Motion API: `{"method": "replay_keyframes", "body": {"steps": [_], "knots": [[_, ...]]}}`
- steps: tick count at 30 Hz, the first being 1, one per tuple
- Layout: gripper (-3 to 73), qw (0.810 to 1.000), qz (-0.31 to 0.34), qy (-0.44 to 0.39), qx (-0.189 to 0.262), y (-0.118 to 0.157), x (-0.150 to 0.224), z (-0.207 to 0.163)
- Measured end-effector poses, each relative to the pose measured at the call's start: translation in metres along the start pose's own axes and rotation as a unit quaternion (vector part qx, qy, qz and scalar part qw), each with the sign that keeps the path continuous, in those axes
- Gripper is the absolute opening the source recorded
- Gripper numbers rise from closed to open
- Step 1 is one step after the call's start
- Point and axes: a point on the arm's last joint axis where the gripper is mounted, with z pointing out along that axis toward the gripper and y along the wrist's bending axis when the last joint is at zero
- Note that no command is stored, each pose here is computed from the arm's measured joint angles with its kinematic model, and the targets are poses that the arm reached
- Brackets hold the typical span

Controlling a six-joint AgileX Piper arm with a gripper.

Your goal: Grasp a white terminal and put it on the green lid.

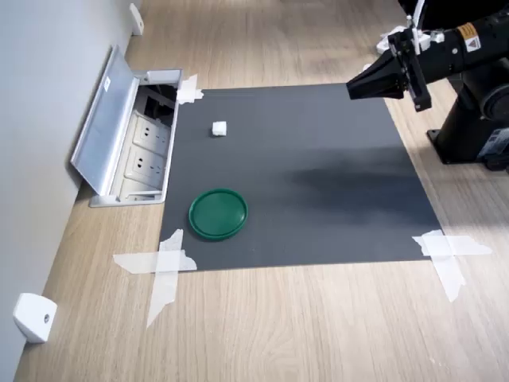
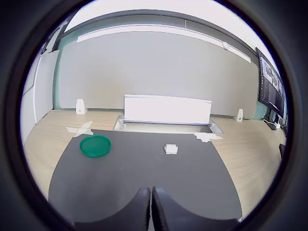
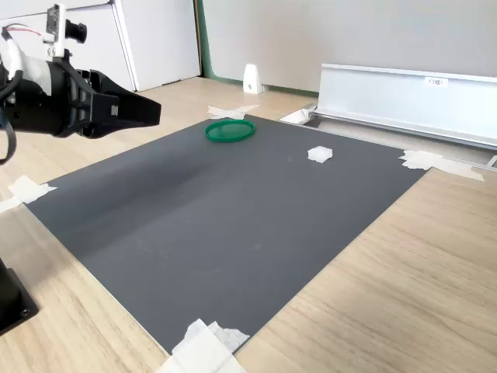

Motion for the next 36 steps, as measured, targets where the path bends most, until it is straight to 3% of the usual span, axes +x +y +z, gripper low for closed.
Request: {"method": "replay_keyframes", "body": {"steps": [27, 36], "knots": [[-0.9, 1.0, 0.0, 0.002, -0.001, 0.0, -0.003, 0.0], [-0.9, 0.997, -0.007, 0.074, -0.017, -0.001, -0.063, 0.013]]}}
